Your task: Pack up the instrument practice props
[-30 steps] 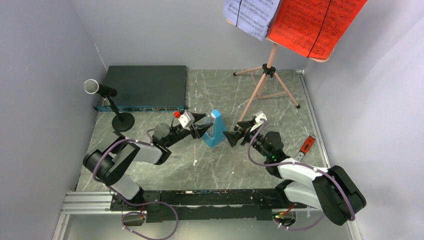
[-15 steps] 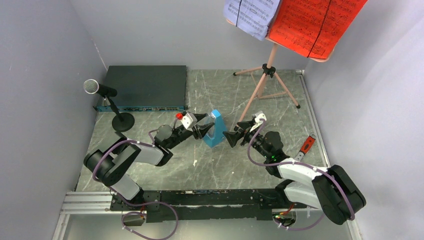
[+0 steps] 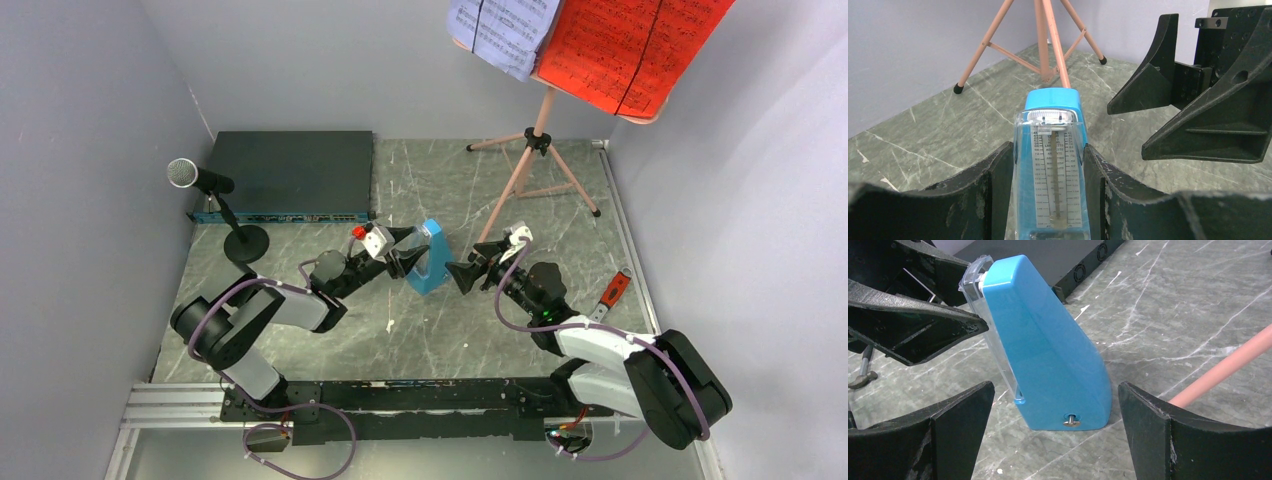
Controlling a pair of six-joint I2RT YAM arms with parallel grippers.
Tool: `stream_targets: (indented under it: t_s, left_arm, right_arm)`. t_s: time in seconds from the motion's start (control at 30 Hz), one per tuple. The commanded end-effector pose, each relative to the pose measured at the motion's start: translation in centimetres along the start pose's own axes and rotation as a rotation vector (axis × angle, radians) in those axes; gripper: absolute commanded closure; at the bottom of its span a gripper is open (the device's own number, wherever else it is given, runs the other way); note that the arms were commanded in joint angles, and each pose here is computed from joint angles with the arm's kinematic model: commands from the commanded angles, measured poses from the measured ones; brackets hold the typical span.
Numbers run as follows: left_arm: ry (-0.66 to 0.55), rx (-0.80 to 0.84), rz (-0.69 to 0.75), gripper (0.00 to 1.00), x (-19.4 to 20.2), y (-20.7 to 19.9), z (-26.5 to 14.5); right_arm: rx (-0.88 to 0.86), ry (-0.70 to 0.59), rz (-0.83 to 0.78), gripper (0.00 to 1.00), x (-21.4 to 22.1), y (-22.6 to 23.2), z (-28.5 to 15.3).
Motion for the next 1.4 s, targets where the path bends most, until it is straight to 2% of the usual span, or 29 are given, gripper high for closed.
stream_targets:
  t_s: [0.0,0.67,1.0,1.2,1.37]
  left_arm:
    - [-0.026,-0.013,0.015,0.97,-0.4,0.0,0.2]
    - [0.071,-0.006,0.082,0.96,0.7,-0.2,0.6]
    - [0.054,0.003,0.055,0.96,1.0,-0.6,0.5]
    - [0.072,-0.046,0.025,0.97,1.3,-0.4,-0.4]
    - [0.051,-0.046,0.03,0.97,0.3,-0.3,-0.5]
  right_arm:
    - [-0.042,-0.055,-0.026,0.0,-1.8,0.9,0.7]
    - [-0.043,-0.047,-0.031,0.0,-1.8,1.0,0.8]
    - [-0.048,-0.046,-0.033,0.0,-1.8,1.0,0.8]
    - [-0.049,-0.042,-0.034,0.0,-1.8,1.1,0.9]
    - [-0.056,-0.039,-0.031,0.0,-1.8,1.2,0.9]
Point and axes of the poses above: each gripper's point midway between its finger pads, its own z axis out along the fingers, its own y axis along the line the jaws close on, x = y × z, the point moved 7 cm from there along -z, back along the fingers, and after that the axes turned 9 degrees about z, right-handed, at the moved point
